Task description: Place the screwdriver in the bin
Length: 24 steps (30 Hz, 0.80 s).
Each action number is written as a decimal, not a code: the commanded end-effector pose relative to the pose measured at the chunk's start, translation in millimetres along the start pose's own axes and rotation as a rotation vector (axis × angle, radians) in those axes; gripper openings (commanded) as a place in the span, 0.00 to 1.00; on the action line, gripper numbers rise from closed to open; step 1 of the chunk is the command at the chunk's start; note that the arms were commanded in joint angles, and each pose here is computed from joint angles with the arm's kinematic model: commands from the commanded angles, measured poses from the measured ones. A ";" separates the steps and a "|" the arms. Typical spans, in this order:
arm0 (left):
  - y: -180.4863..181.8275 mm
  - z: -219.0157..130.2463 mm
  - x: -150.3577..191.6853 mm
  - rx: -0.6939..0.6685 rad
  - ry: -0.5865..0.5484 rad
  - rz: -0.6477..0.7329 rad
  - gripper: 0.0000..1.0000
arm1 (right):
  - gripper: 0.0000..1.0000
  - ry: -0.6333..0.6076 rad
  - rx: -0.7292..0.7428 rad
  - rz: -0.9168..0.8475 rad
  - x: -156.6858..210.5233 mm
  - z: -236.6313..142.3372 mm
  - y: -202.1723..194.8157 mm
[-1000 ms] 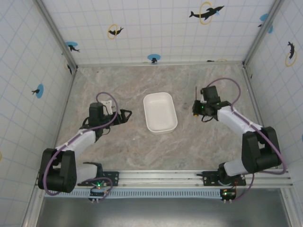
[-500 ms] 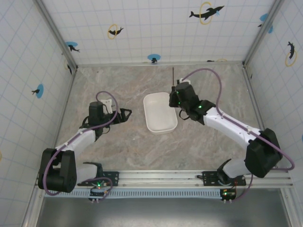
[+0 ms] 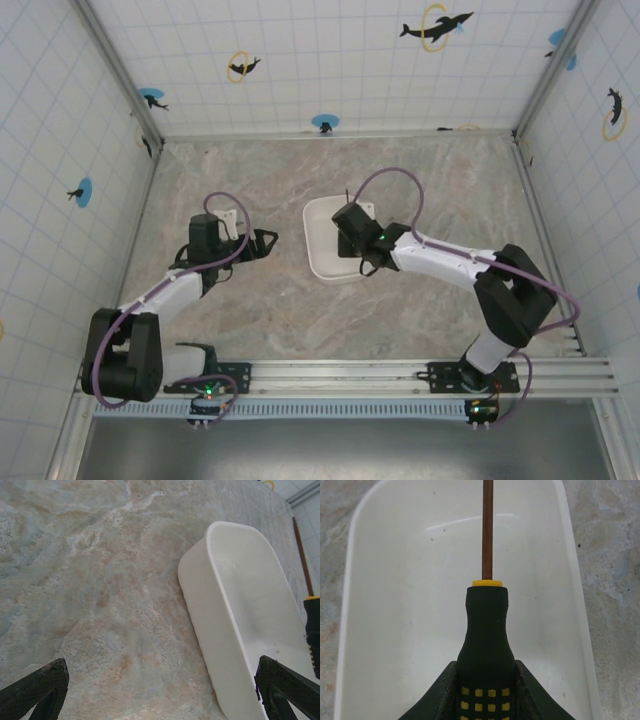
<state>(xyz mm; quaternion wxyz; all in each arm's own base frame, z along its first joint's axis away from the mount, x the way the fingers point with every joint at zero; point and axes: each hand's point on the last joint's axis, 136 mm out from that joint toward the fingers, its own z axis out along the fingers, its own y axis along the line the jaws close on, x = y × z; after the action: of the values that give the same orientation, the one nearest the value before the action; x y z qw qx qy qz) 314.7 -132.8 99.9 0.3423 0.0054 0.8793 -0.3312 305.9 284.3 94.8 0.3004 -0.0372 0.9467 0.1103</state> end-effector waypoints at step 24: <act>-3.6 2.9 -4.7 0.003 0.010 0.029 0.98 | 0.00 0.096 0.043 -0.027 18.4 40.8 13.6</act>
<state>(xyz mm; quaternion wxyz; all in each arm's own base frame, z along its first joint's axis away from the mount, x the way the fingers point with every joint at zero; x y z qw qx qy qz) 317.3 -133.4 99.6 0.3433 0.0126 0.8800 -0.3280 304.2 295.3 47.3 0.2485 -0.0486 0.9643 0.0779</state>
